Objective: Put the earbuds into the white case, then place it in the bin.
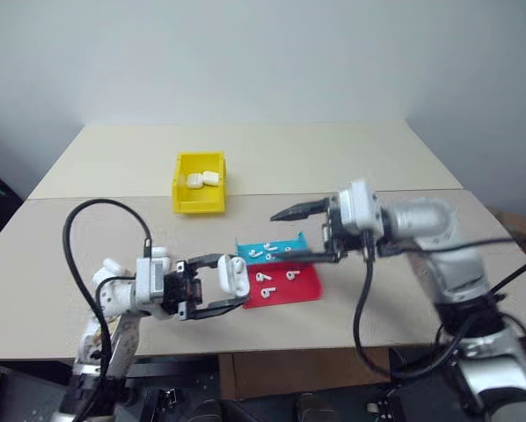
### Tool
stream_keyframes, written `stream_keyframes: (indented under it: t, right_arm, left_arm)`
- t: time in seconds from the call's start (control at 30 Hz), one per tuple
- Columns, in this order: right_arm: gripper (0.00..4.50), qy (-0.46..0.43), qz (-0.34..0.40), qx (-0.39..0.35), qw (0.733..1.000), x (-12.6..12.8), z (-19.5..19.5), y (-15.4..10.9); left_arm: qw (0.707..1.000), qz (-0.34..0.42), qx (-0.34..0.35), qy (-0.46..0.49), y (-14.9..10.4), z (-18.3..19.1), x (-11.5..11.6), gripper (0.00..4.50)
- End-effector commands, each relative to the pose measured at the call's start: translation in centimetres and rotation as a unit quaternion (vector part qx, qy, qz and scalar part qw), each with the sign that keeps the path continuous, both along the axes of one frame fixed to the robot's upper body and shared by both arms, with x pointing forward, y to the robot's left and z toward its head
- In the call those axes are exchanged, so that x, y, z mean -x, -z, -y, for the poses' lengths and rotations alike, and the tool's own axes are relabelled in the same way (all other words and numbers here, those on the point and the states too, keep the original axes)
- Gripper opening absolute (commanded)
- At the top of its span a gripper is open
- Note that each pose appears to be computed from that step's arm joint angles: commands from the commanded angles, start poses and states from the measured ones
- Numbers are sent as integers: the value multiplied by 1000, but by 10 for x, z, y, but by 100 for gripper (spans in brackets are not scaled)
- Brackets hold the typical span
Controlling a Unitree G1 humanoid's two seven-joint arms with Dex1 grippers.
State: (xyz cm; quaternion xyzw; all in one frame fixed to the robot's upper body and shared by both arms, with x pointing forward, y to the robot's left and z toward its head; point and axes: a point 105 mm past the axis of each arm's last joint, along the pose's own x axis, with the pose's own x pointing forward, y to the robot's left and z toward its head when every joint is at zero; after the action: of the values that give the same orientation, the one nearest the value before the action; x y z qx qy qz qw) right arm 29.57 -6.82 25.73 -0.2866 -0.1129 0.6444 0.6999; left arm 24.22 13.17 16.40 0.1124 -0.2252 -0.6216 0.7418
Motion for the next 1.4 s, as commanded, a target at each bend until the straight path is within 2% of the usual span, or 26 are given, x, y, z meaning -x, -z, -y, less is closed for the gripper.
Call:
stream_keyframes:
  t: [0.03, 0.13, 0.3, 0.5, 0.67, 0.93, 1.33, 1.4]
  right_arm:
    - [320, 68, -36, 81, 994, -21, 8, -1]
    - [320, 113, -37, 145, 982, -40, 9, 3]
    - [320, 118, 21, 307, 944, -67, 8, 37]
    - [320, 114, 24, 373, 920, -92, -3, 53]
    - [320, 96, 21, 400, 911, -101, -14, 60]
    - [320, 64, 12, 433, 899, -102, -24, 75]
    - [320, 83, -3, 456, 886, -111, -24, 95]
    - [281, 84, 0, 460, 884, -112, -24, 96]
  left_arm:
    - [1000, 18, 0, -15, -5, -16, 18, 283]
    - [1000, 10, 1, -25, 0, -19, 28, 283]
    - [998, 10, 2, -57, 7, -17, 29, 283]
    - [997, 21, 11, -74, 7, -12, 27, 283]
    - [996, 22, 19, -81, 8, -8, 32, 283]
    - [995, 19, 12, -93, 12, -8, 37, 283]
    - [993, 12, 6, -113, 13, -9, 38, 283]
    - [993, 13, 8, -116, 12, -8, 37, 283]
